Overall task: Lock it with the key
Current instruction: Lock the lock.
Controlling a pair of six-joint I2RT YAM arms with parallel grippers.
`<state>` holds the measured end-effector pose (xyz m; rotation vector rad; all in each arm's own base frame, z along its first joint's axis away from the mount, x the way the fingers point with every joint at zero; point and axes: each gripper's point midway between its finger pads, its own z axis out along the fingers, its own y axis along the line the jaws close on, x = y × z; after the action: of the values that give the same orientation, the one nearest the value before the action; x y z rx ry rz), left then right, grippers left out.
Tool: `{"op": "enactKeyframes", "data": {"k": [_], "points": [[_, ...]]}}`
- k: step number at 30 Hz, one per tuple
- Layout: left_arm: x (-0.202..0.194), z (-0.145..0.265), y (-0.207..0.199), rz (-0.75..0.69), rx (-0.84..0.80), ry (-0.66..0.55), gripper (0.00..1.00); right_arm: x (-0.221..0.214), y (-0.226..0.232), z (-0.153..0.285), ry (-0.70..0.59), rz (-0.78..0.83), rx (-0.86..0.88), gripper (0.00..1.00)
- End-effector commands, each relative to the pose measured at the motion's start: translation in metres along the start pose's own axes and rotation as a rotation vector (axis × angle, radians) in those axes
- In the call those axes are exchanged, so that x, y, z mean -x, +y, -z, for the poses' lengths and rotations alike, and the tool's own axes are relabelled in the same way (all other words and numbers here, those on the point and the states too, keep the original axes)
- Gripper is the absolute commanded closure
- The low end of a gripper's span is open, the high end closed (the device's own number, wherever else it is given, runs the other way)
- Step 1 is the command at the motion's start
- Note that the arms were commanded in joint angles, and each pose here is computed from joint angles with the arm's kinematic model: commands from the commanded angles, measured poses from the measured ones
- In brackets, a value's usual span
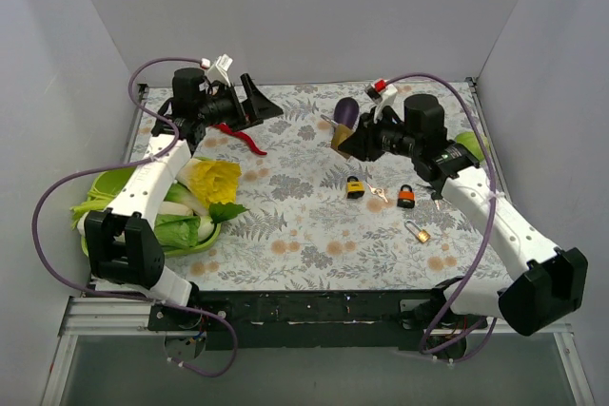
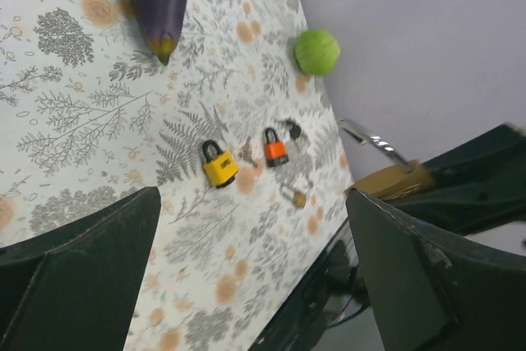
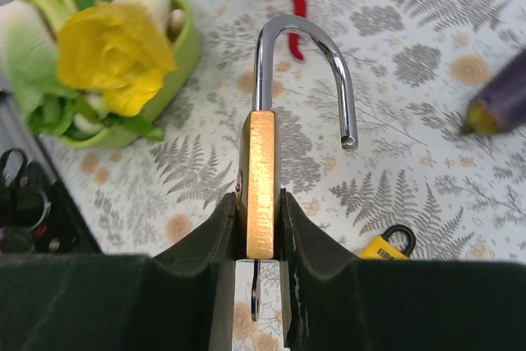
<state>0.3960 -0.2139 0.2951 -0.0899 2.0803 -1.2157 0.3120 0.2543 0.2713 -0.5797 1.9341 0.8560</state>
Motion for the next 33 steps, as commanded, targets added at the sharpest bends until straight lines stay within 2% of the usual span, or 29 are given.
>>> {"op": "enactKeyframes", "data": {"k": [1, 2, 3, 4, 6, 9, 10, 14, 17, 26, 30, 31, 33], "points": [[-0.038, 0.035, -0.025, -0.541, -0.292, 0.161, 0.02, 0.022, 0.074, 0.044, -0.079, 0.295, 0.402, 0.99], [-0.055, 0.048, -0.039, -0.608, -0.419, 0.201, 0.02, 0.019, 0.08, 0.048, -0.07, 0.308, 0.435, 0.99], [-0.066, 0.055, -0.039, -0.657, -0.463, 0.221, 0.02, 0.015, 0.085, 0.053, -0.056, 0.316, 0.463, 0.99], [-0.072, 0.065, -0.045, -0.802, -0.512, 0.195, 0.02, 0.011, 0.094, 0.06, -0.054, 0.357, 0.528, 0.99], [-0.09, 0.072, -0.047, -0.867, -0.565, 0.203, 0.02, 0.005, 0.102, 0.068, -0.029, 0.354, 0.58, 0.99], [-0.105, 0.076, -0.062, -1.021, -0.604, 0.179, 0.1, -0.002, 0.112, 0.075, 0.003, 0.344, 0.667, 0.99], [-0.109, 0.075, -0.064, -1.052, -0.606, 0.181, 0.17, -0.006, 0.114, 0.076, 0.025, 0.321, 0.686, 0.99], [-0.147, 0.064, -0.079, -1.196, -0.638, 0.237, 0.26, -0.01, 0.119, 0.079, 0.051, 0.287, 0.728, 0.99], [-0.158, 0.057, -0.082, -1.226, -0.634, 0.257, 0.34, -0.01, 0.123, 0.083, 0.05, 0.281, 0.759, 0.99], [-0.168, 0.052, -0.094, -1.198, -0.629, 0.283, 0.57, -0.005, 0.129, 0.09, 0.025, 0.308, 0.781, 0.99], [-0.171, 0.05, -0.095, -1.202, -0.626, 0.29, 0.71, -0.004, 0.129, 0.09, 0.023, 0.316, 0.771, 0.99], [-0.172, 0.05, -0.096, -1.205, -0.627, 0.29, 0.78, -0.004, 0.128, 0.09, 0.022, 0.318, 0.769, 0.99], [-0.173, 0.049, -0.095, -1.207, -0.624, 0.297, 0.82, -0.005, 0.129, 0.09, 0.023, 0.32, 0.772, 0.99]]}}
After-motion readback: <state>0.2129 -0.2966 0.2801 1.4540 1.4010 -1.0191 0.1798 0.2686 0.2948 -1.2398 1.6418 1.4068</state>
